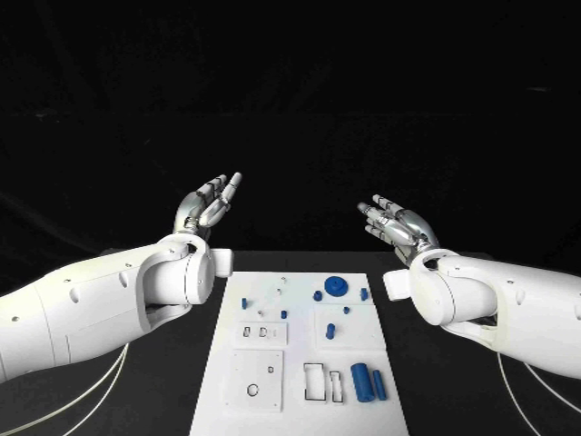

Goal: Assemble the parts on the task board

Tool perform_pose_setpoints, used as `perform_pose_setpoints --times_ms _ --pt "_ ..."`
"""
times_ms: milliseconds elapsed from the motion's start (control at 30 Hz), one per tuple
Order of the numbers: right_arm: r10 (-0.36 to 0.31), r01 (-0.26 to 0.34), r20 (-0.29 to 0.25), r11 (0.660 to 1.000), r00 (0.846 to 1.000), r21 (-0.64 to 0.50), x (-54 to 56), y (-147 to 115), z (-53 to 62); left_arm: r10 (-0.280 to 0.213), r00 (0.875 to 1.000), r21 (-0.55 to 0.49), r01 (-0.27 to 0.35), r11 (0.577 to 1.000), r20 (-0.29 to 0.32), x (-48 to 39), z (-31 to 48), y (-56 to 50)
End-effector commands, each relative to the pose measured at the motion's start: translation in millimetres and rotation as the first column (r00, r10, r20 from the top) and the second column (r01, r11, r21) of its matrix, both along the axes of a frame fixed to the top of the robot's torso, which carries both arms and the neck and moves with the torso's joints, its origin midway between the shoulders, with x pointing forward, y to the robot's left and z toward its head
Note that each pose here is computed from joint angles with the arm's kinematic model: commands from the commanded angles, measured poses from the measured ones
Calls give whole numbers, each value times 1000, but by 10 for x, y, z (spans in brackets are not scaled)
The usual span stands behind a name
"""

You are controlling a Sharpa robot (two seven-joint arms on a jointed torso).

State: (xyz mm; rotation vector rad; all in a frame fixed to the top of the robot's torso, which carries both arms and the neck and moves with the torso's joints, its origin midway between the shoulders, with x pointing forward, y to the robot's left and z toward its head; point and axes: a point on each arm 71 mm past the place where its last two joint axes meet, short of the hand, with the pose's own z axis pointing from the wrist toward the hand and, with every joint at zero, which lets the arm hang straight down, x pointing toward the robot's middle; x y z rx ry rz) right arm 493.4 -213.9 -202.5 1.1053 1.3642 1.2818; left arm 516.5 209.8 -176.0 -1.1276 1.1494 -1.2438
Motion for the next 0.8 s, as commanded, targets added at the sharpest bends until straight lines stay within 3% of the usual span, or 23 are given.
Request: perform_pose_setpoints --times_ms 33,267,300,433,567,800 --pt "171 -170 -45 985 984 16 12 73 7 -42 999 -29 42 999 11 0 14 -43" --pt "206 -206 -54 979 977 6 43 50 38 -42 999 -29 42 999 11 0 14 -43" --pt "212 -193 79 961 974 -197 85 -25 127 -58 998 -37 58 998 -6 21 -9 32" --pt "246 -188 138 923 960 -336 123 -59 179 -78 997 -43 77 996 -2 -3 1 64" --pt "305 -200 164 863 938 -463 144 -64 214 -109 994 -42 109 993 5 -33 16 82" --pt "440 -265 89 678 894 -685 153 11 196 -196 981 -23 195 980 -17 -135 35 64"
